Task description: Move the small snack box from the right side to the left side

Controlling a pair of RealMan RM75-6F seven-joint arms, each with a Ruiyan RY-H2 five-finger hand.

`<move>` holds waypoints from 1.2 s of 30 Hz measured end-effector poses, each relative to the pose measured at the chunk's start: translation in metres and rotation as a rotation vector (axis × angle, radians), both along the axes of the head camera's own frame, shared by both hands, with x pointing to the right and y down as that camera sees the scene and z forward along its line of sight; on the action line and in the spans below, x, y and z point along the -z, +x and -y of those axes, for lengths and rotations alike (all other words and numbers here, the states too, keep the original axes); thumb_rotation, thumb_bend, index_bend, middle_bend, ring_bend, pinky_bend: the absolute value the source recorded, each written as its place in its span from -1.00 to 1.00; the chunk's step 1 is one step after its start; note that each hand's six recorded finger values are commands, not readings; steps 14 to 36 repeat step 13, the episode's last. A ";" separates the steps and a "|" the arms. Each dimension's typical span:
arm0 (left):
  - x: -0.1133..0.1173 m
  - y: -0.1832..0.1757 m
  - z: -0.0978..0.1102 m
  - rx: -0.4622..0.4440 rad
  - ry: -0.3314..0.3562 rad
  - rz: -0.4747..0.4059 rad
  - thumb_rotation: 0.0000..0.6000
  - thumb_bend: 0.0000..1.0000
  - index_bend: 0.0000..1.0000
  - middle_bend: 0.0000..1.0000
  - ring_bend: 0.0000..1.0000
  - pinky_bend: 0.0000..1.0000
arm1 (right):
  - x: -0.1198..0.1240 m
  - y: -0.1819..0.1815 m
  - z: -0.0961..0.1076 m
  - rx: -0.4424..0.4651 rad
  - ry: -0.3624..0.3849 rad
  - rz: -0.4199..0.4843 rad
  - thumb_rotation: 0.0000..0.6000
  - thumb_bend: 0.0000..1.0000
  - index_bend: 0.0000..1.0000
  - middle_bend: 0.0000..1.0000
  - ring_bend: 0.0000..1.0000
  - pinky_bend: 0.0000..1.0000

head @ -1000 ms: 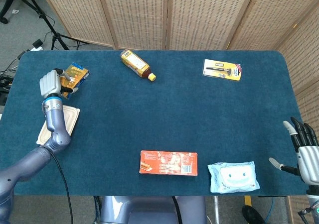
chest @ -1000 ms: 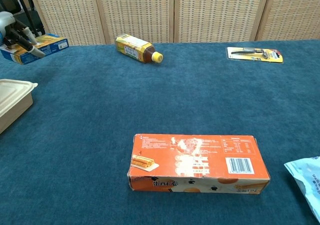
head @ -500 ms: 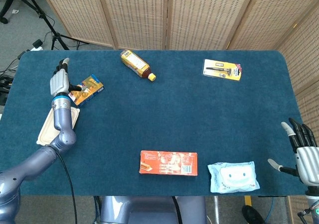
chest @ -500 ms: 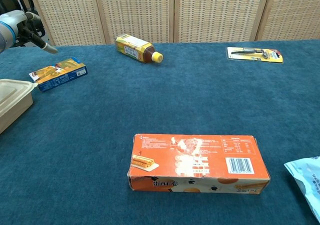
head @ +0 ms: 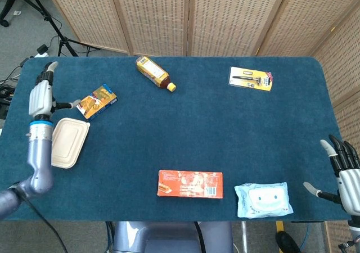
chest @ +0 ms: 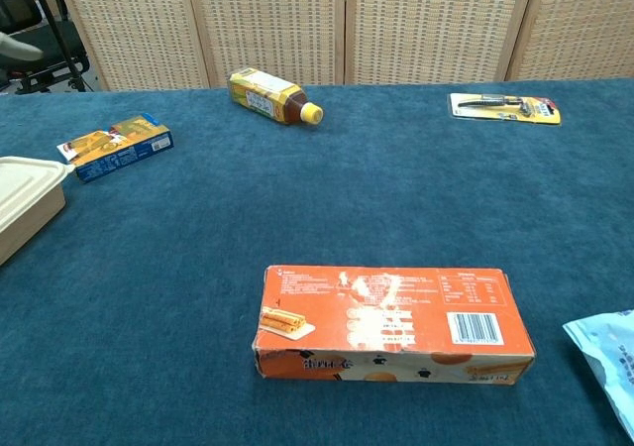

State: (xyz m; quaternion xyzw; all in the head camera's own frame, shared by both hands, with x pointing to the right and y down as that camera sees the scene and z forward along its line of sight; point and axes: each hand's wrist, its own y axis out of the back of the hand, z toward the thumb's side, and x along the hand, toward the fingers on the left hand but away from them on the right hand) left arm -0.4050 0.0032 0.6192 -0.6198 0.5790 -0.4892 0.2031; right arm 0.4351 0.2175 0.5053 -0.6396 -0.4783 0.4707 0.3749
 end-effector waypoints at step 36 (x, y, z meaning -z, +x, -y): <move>0.043 -0.075 -0.144 -0.003 0.057 0.077 1.00 -1.00 -1.00 -1.00 -1.00 -1.00 | 0.005 0.004 0.000 -0.010 0.016 -0.001 1.00 -1.00 -1.00 -1.00 -1.00 -1.00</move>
